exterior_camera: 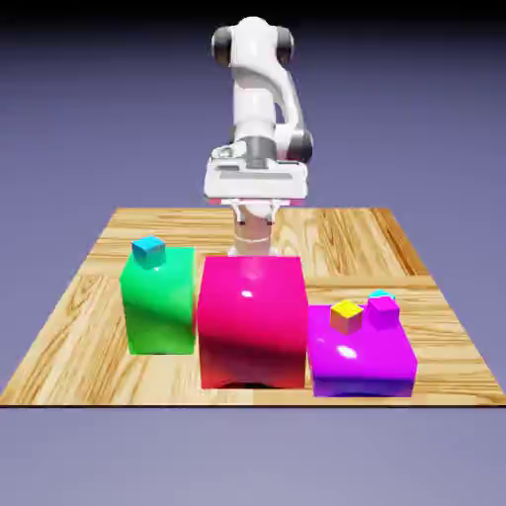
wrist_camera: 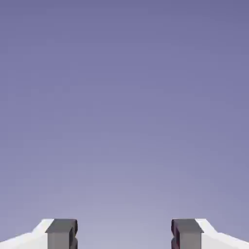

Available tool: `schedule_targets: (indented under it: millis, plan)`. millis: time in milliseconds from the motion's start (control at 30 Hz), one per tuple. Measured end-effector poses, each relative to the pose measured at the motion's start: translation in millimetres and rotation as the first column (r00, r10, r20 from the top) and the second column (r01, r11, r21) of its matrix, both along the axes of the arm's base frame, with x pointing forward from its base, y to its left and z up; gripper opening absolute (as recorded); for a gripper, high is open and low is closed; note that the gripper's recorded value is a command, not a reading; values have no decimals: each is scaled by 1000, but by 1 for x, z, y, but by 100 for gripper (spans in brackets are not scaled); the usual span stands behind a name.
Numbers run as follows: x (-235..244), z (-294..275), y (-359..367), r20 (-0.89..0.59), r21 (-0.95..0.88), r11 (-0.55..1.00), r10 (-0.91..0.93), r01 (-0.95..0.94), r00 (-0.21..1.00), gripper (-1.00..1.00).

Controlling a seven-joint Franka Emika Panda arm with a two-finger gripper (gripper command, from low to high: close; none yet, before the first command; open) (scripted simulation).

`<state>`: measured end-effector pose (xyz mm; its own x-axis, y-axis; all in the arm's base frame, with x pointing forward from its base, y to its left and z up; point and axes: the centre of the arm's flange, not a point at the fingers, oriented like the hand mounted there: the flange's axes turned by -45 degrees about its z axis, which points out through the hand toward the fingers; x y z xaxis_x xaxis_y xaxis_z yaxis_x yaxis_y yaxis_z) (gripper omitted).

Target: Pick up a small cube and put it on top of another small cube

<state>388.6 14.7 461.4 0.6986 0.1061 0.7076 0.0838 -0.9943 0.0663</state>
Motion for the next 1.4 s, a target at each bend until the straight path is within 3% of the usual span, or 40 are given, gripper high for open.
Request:
schedule_targets:
  millis: [300, 633, 1033, 1400]
  plan:
    - [-13, 11, 80, -92, -242, 916, 306, -319, 948, 0]
    - [-43, -10, 173, -290, -416, 627, 595, -658, 750, 0]
    - [-95, -88, 271, -578, -397, 85, 751, -914, 321, 0]
    - [-159, -204, 327, -736, -155, -424, 652, -892, -182, 0]
